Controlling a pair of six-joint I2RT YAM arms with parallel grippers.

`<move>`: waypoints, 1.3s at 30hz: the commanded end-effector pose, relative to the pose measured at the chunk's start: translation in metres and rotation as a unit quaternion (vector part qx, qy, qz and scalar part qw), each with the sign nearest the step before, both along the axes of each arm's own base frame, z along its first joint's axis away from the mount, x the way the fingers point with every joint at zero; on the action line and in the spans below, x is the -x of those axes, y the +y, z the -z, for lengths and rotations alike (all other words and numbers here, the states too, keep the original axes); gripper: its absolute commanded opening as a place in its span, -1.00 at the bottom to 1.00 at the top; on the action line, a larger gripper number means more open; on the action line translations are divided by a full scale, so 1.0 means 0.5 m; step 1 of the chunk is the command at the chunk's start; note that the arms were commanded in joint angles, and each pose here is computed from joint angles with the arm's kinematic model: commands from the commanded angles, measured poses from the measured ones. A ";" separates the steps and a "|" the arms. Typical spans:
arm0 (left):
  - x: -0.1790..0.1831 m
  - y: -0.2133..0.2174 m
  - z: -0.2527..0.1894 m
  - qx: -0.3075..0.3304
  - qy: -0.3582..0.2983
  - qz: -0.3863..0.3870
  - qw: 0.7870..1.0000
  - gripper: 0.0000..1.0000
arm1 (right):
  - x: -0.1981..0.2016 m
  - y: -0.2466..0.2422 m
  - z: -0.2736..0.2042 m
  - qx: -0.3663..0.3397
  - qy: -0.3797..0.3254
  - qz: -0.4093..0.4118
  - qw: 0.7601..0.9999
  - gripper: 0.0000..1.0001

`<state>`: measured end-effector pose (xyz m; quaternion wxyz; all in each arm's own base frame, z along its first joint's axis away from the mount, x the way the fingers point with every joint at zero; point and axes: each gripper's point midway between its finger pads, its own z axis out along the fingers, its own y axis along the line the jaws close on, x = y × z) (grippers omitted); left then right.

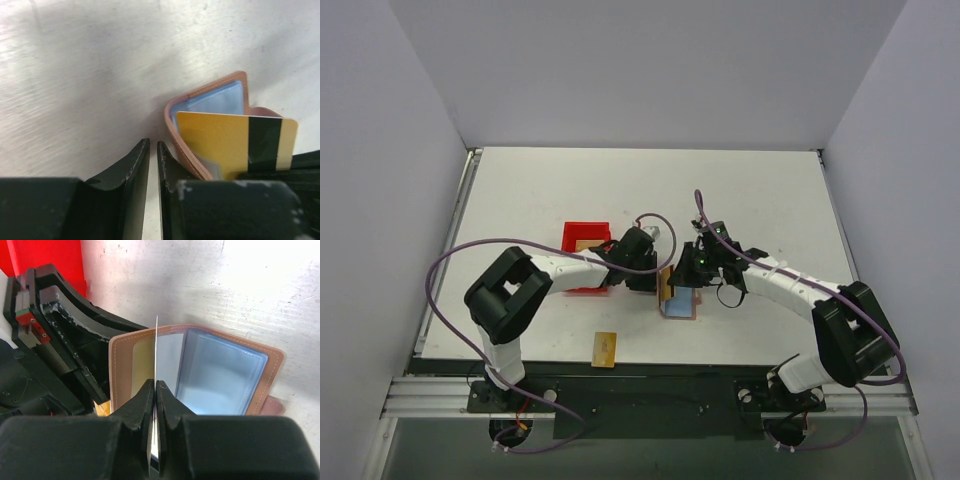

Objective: Put the credit cards into the card holder
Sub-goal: Insert the credit card into the card holder.

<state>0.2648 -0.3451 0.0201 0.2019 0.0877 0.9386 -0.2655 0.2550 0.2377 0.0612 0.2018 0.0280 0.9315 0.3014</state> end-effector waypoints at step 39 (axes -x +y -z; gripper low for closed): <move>0.002 0.024 -0.141 0.055 -0.128 0.031 0.990 -1.00 | -0.008 0.051 0.050 -0.004 0.027 -0.017 0.999 -1.00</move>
